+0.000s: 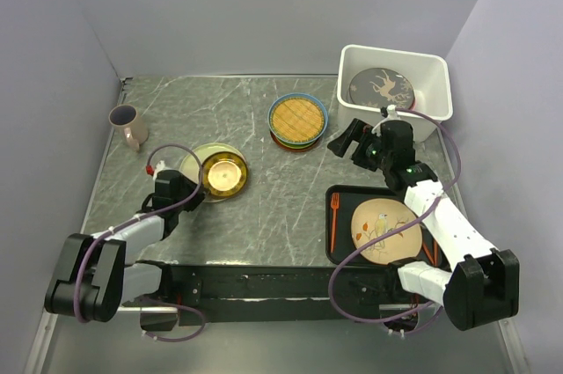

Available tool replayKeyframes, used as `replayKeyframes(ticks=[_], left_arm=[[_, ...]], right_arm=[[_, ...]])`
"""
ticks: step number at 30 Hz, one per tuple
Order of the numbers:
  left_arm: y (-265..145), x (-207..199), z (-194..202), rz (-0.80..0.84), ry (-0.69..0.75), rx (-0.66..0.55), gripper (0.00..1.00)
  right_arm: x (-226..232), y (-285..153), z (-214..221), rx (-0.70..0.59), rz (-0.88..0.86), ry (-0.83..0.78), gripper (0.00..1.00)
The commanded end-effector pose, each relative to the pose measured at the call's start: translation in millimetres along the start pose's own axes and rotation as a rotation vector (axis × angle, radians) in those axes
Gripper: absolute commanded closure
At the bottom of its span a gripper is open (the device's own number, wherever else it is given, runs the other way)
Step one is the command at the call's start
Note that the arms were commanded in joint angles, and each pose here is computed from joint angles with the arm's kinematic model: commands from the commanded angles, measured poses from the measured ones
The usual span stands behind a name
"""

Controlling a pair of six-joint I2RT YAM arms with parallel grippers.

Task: Place the plates into the plastic bin on the countertop
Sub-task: Pick up the plate at the center of the board.

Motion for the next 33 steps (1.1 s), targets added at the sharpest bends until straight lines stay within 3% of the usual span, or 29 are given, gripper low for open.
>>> replayKeyframes(ticks=[1,2,11,25,33], left_arm=[[2,0,0,-0.005,0.000,0.015,0.94],[2,0,0,-0.005,0.000,0.015,0.99],[-9,-7,-4,0.017,-0.002,-0.012,0.99],[-46,-49,-18,0.233,0.044,-0.052,0.99],[-53,-65,-13,0.340,0.069,0.030,0.99]], right_arm=[[5,2,-3,-0.017,-0.036,-0.019,0.00],[5,2,-2,-0.015,-0.041,-0.020,0.00],[8,2,0,-0.008,-0.082,-0.023,0.00],[25,7,5,0.041,-0.271,-0.055,0.00],[46,11,15,0.089,-0.435,-0.082,0.00]])
Point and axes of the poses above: each gripper's point midway between its finger pads, its own y axis out along the fingers, its own x axis along the line the jaws close on, z = x × y, the point moved 8 cm from there along -y, back along the fingers, and after that the axes turned 10 degrees about -y, right-handed, at the moved point
